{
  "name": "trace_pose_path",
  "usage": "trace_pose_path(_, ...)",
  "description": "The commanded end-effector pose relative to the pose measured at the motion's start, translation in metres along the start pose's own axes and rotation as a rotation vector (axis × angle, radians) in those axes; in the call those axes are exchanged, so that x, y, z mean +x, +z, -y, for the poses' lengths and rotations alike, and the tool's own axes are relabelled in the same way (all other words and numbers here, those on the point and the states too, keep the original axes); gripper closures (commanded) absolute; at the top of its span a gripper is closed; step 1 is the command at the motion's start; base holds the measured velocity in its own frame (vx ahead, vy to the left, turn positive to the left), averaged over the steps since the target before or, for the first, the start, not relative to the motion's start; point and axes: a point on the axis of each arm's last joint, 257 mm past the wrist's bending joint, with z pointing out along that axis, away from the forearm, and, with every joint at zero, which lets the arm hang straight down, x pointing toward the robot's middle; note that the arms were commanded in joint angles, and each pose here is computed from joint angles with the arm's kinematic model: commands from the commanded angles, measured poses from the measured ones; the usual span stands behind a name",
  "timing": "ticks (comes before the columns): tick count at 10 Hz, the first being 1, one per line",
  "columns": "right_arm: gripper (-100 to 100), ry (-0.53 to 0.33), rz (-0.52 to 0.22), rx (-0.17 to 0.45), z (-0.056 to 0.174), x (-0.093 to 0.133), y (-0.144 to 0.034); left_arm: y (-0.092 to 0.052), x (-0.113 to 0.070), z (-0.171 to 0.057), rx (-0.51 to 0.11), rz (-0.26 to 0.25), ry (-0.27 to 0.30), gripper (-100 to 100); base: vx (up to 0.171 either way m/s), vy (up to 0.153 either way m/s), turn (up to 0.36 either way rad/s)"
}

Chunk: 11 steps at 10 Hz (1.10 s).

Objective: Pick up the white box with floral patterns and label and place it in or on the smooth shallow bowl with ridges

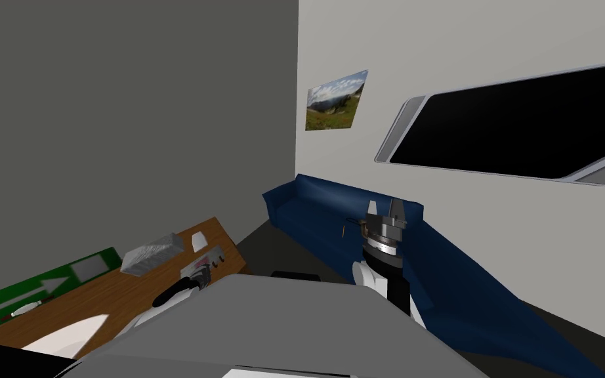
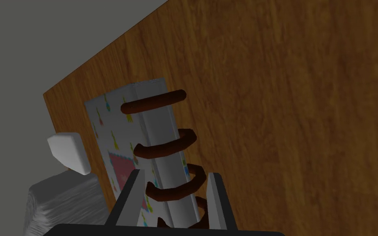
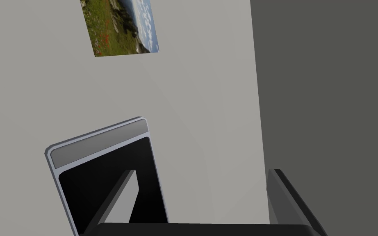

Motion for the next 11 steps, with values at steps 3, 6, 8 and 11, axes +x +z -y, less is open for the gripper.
trace_pose_path(3,0,0.0,0.0,0.0,0.0,0.0,0.0,-0.006,-0.008,0.01,0.004,0.003,-0.002,100,-0.016,-0.025,-0.019)
trace_pose_path(6,0,0.0,0.0,0.0,0.0,0.0,0.0,-0.006,-0.008,0.027,0.021,0.002,0.044,100,-0.048,-0.013,0.07)
trace_pose_path(8,0,0.0,0.0,0.0,0.0,0.0,0.0,-0.006,-0.009,0.033,0.027,0.001,0.053,0,-0.179,0.006,0.163)
trace_pose_path(11,0,0.0,0.0,0.0,0.0,0.0,0.0,-0.006,-0.008,0.013,-0.033,0.003,-0.017,-100,0.152,0.013,-0.01)
